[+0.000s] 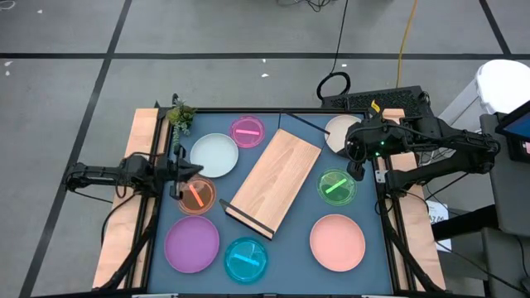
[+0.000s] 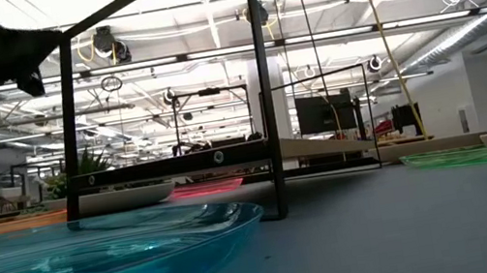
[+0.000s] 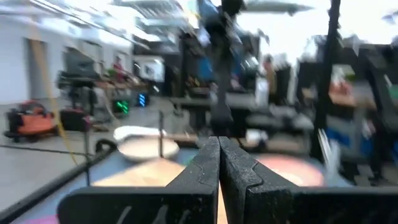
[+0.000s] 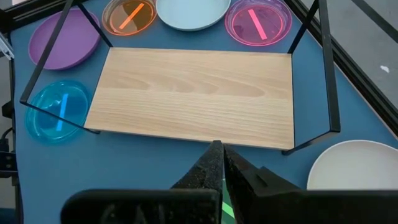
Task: Place and stack plates onto a shelf
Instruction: Put the light brown plate on the shelf
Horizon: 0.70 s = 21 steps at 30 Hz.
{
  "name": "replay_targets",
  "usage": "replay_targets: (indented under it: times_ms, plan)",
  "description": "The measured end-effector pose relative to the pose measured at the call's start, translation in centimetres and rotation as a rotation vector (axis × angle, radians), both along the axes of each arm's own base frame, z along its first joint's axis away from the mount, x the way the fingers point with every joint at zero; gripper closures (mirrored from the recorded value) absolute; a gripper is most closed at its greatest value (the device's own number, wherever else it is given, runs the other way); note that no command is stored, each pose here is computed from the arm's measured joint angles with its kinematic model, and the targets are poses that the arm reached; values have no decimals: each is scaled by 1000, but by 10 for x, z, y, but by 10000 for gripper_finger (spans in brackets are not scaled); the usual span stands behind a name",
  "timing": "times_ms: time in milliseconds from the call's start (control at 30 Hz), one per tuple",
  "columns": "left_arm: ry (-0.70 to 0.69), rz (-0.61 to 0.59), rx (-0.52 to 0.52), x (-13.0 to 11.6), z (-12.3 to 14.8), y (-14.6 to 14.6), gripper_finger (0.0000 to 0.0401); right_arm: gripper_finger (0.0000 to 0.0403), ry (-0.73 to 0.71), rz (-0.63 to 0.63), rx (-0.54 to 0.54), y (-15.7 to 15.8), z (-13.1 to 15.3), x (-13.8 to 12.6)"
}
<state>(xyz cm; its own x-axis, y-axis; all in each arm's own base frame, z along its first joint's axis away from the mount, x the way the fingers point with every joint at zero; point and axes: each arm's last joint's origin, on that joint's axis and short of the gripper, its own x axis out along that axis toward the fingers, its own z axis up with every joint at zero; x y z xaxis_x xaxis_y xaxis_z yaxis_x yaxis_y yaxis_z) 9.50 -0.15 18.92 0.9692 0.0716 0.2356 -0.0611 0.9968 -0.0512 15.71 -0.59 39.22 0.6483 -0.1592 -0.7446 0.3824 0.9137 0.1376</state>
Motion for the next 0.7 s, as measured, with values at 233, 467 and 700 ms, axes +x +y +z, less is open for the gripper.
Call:
replay_targets:
  times_ms: [233, 467, 700]
  plan:
    - [52, 87, -83, -4, 33, 3, 398, 403, 1, 2, -3, 0, 0, 0]
    - [125, 92, -102, 0, 87, 3, 398, 403, 1, 2, -4, 0, 0, 0]
    - [195, 95, -95, 18, 148, 2, 398, 403, 2, 1, -4, 0, 0, 0]
